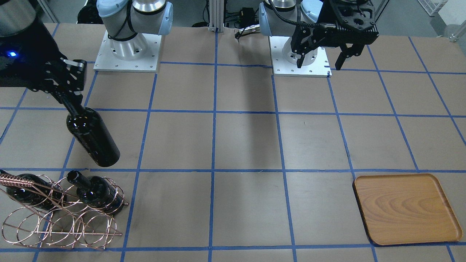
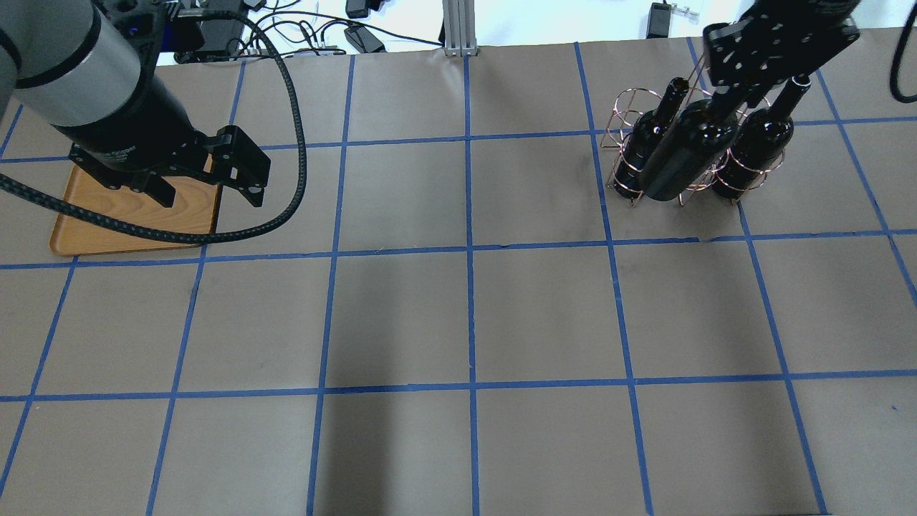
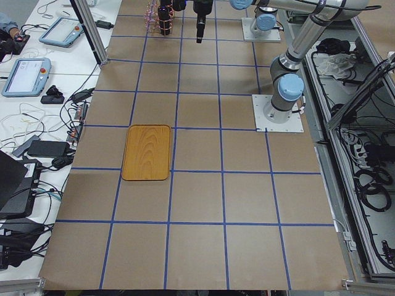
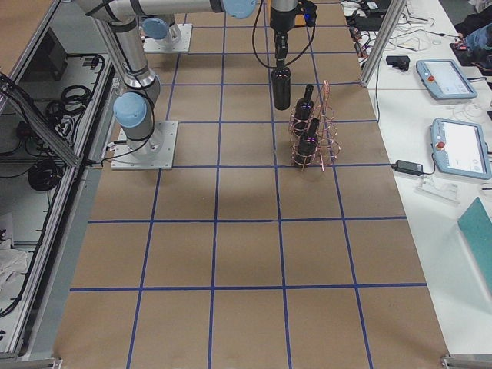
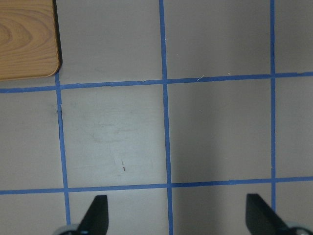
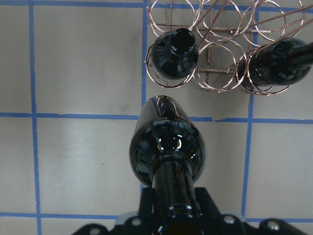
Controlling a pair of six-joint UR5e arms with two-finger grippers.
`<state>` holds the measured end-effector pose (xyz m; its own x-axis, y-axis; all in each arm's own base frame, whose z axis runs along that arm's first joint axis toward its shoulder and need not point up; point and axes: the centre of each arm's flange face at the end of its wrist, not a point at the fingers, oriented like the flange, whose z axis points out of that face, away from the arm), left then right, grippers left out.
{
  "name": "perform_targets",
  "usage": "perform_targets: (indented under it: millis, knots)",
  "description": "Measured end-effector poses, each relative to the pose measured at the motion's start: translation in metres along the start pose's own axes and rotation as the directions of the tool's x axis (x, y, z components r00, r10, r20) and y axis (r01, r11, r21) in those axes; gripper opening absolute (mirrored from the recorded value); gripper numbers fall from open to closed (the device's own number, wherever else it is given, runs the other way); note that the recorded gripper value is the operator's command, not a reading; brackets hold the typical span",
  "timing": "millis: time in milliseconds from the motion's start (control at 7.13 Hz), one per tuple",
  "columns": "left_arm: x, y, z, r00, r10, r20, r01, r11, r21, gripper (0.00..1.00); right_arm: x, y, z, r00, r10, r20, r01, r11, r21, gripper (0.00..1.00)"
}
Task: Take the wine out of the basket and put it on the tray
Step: 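Lift the bottle out of the rack with the right gripper, then stand the bottle upright on the table and open the right gripper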
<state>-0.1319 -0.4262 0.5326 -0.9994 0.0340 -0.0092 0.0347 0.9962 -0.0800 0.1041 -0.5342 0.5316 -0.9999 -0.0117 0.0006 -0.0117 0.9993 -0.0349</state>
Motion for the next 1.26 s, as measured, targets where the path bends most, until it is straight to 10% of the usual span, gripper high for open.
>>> perform_targets:
  millis: [1262]
  knots:
    - [-0.03, -0.004, -0.008, 0.999, 0.031, 0.009, -0.031, 0.999, 0.015, 1.0, -0.273, 0.05, 0.109, 0.963, 0.264, 0.048, -0.265, 0.964, 0.012, 0.0]
